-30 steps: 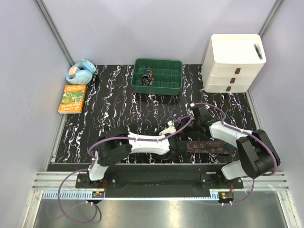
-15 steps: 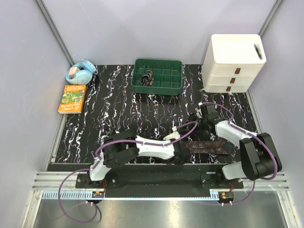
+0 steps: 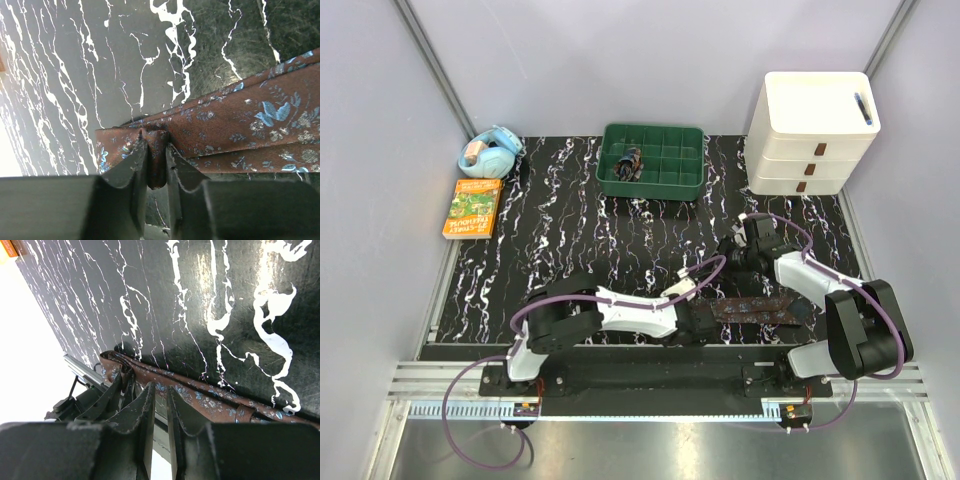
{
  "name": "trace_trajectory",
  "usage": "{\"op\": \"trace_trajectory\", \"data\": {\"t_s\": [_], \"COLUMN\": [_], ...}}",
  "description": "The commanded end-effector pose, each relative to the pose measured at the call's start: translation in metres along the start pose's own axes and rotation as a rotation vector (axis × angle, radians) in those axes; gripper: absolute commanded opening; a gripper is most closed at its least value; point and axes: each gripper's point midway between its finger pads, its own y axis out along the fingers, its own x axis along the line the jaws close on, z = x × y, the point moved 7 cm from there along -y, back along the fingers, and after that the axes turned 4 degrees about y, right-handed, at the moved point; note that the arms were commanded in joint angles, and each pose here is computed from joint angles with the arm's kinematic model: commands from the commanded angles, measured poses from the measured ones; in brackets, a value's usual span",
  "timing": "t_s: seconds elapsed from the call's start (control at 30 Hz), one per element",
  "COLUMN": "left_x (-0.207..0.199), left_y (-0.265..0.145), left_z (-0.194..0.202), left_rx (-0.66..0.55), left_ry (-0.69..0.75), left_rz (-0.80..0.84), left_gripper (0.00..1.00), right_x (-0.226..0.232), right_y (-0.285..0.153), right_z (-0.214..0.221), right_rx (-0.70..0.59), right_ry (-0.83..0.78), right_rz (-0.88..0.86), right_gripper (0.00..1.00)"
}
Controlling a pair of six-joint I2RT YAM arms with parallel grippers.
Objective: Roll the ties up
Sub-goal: Roll the tie at the center of the board.
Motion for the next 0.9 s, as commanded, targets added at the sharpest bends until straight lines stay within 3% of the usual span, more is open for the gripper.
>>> {"op": "trace_trajectory", "data": {"t_s": [0.0,0.53,0.87], "left_x": [-0.017,-0.006,0.007], "left_y": [-0.005,-0.012,-0.015], "left_z": [0.002,-0.004,-0.017], "left_rx": [0.027,-0.014,-0.04], "left_ry": [-0.104,-0.225,-0.279], "left_rz": [0.137,0.258,0.263], "left_gripper": [0.26,0.5,0.53], "right_x": [0.016,0.024,0.023], "right_y": [-0.008,-0.012,-0.013], "right_z": [-0.007,-0.01,-0.009], "right_rx": [-0.024,-0.03,-0.026], "right_ry": [-0.044,-0.052,-0.05], "right_rz": [-0.049,-0.066,-0.068], "right_gripper": [0.22,0.21,0.2]}}
